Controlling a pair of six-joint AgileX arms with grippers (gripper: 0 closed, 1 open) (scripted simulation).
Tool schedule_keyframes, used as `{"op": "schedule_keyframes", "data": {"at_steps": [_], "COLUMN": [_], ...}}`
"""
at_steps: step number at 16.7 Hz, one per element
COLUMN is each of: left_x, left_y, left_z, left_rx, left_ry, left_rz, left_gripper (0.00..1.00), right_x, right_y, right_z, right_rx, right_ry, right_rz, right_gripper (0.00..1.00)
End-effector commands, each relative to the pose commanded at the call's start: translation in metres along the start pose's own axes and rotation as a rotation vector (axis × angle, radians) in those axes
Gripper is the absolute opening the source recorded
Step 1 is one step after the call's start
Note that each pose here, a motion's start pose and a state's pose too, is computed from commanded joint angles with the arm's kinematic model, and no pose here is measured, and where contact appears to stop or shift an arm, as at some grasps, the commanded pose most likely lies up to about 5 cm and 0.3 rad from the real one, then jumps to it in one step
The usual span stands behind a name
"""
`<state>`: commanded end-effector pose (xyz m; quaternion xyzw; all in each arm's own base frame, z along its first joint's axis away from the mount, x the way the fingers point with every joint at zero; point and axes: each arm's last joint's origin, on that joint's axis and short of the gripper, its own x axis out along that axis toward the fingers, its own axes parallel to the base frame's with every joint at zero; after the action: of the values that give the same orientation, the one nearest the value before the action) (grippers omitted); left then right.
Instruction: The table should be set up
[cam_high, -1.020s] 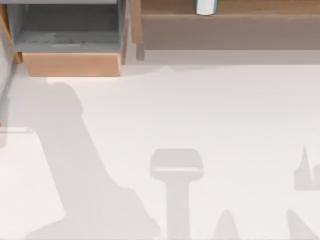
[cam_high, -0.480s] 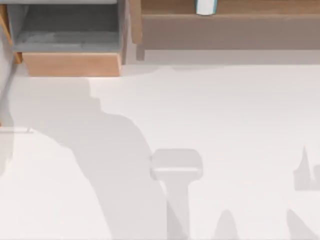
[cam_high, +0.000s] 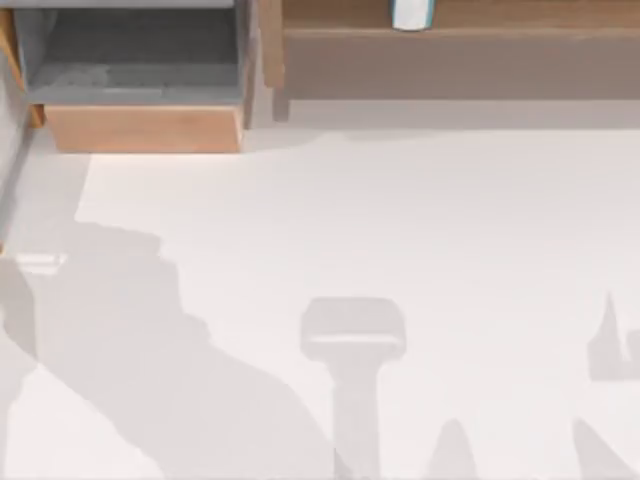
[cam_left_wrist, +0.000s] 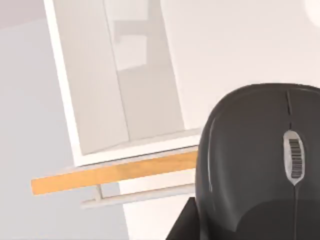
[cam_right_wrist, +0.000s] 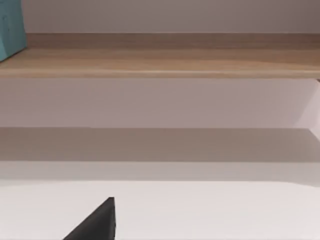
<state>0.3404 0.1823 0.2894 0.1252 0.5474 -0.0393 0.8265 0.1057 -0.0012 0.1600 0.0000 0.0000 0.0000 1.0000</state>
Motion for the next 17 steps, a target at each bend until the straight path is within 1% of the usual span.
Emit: {"op": "schedule_keyframes", "data": {"at_steps": [5, 11, 14, 17], "left_x": [0.007, 0.031, 0.041, 0.047], "left_y": [-0.014, -0.046, -0.064, -0.076], "left_z": [-0.077, -0.166, -0.199, -0.218], "left_rx": [-0.068, -0.170, -0.213, -0.240], "left_ry": [0.085, 0.212, 0.263, 0.295], "left_rz": [-0.002, -0.049, -0.080, -0.103], "left_gripper": [0.00, 0.00, 0.00, 0.00], "right_x": [0.000, 0.000, 0.000, 0.000], "right_y": [0.000, 0.000, 0.000, 0.000], "right_z": [0.000, 0.000, 0.000, 0.000], "right_rx": [0.000, 0.000, 0.000, 0.000], "right_ry": [0.000, 0.000, 0.000, 0.000], "right_rz": [0.000, 0.000, 0.000, 0.000], "right_gripper": [1.00, 1.00, 1.00, 1.00]}}
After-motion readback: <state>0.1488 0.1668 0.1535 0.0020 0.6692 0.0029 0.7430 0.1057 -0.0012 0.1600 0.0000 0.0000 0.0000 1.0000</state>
